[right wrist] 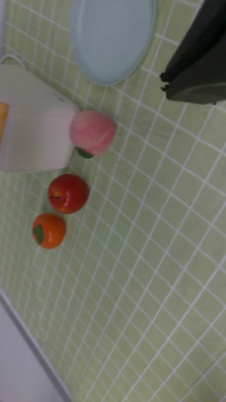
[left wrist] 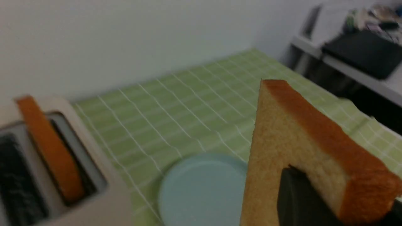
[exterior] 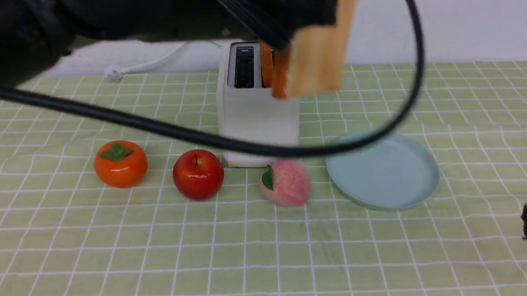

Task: Take toasted bread from bread machine on green coffee tablecloth place on plate.
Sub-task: 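Place the slice of bread on the plate with the left gripper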

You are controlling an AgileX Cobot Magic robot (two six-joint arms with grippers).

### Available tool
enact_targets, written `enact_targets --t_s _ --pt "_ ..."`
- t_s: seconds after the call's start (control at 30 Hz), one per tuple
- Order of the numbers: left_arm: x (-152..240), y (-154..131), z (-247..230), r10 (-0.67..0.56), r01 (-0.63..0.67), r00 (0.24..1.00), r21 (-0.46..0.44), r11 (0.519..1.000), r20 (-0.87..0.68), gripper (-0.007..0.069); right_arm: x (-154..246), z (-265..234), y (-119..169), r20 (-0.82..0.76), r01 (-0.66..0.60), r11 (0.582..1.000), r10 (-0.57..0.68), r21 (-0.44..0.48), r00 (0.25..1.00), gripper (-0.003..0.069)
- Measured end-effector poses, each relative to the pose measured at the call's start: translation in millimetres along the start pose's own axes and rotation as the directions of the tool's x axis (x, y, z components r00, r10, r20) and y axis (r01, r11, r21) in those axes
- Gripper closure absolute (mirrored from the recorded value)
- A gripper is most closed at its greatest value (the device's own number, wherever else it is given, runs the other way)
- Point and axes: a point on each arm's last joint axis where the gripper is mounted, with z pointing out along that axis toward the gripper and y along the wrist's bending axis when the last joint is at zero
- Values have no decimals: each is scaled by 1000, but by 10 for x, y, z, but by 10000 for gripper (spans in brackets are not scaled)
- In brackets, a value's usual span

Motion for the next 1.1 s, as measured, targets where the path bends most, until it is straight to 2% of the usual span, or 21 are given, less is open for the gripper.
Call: enact_targets --t_s 0.1,0.2,0.23,0.33,0.43,0.67,1.1 --pt "183 -127 217 -25 28 997 45 999 -71 521 19 -55 -7 -61 14 999 -11 44 998 662" --pt "487 -175 621 -120 133 979 67 989 -167 521 99 -230 -24 -99 -8 984 26 176 995 661" --pt "476 -174 619 -120 133 979 67 989 -164 521 106 -252 -16 -96 -7 983 25 183 995 661" --pt "598 -159 945 -174 192 965 78 978 -196 521 207 -443 -5 -87 -13 957 39 288 995 660" --pt "603 -170 1177 -201 225 959 105 969 -201 521 291 -573 23 -78 -18 941 47 339 996 659" --pt "695 -139 1695 -217 241 961 135 961 -174 521 388 -667 67 -94 -31 935 69 354 993 659" --pt "944 20 2065 -234 241 967 59 969 -106 521 392 -659 88 -93 -50 942 85 332 992 659"
